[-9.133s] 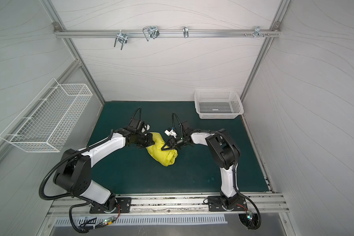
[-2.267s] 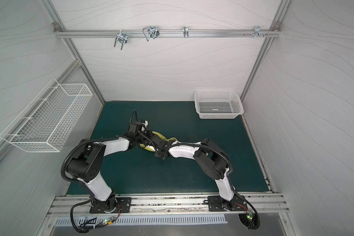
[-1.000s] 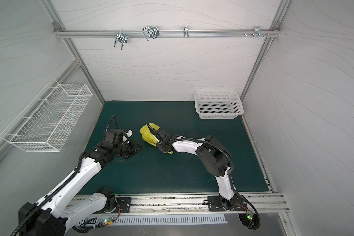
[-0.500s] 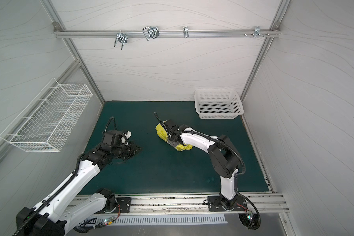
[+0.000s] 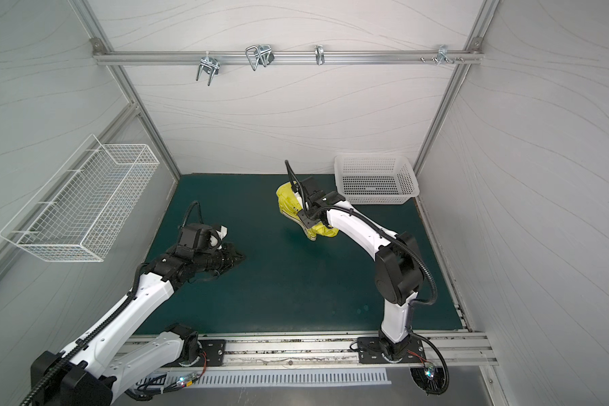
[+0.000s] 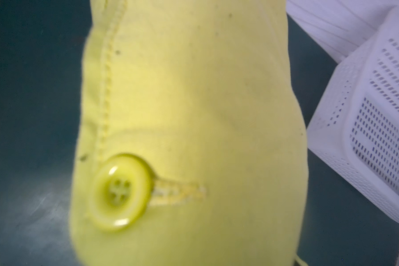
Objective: Roll up the long pants
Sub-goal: Pick up the long pant at the center of the board, then place the long pant in the bin.
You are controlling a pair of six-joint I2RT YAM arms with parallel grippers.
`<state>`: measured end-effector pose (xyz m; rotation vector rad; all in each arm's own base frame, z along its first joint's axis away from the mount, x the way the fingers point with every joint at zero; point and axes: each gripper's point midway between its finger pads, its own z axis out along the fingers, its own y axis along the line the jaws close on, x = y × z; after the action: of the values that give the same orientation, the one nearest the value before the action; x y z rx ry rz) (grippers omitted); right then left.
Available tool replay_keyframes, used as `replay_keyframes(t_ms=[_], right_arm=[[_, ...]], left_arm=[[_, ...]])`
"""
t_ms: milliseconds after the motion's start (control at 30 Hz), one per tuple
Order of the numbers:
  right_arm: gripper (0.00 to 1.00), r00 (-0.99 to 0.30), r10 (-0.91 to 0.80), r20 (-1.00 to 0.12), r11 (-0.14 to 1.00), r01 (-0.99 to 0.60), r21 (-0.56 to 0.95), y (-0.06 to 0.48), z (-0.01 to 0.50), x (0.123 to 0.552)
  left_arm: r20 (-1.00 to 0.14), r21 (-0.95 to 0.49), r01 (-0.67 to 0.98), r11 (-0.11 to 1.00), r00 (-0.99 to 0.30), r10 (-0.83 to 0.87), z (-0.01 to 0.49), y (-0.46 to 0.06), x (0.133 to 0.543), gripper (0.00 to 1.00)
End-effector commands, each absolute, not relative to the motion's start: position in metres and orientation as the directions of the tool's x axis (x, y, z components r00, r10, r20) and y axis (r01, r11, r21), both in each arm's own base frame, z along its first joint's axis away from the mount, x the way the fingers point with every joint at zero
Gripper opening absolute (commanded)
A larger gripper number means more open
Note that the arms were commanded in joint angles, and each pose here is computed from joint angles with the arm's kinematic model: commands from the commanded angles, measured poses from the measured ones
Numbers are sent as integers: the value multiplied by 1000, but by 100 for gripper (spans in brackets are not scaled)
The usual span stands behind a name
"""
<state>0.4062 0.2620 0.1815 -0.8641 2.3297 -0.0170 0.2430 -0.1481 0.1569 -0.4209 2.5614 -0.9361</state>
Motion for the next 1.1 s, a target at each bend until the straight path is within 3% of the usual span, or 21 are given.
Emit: replay_keyframes(t_ms=[0,267,467,600,767,1067], right_arm=[[0,-494,-478,-727,841,-496,-216,238,264,440],[0,-483,-347,-804,913,-369,-173,181,302,519],[0,-495,-330,-804,929,-320,-185,152,292,576],[0,-534,-199,-822,966,-249,-72,121,278,603],[0,-583,-75,-809,982,-186,43,85,255,618],[0,-644,-59,-763,987,-153,53,62,217,622]], left_arm=[[-261,-688,-111,717,-884,-387,166,-155,251,9],[-236,-673,-110,731,-905,-354,164,-160,258,7],[-190,-653,-135,745,-923,-335,147,-163,260,6],[-147,-662,-160,732,-930,-336,135,-168,263,5],[-127,-676,-168,717,-933,-338,127,-173,268,3],[-105,-667,-179,724,-939,-329,117,-175,271,2]])
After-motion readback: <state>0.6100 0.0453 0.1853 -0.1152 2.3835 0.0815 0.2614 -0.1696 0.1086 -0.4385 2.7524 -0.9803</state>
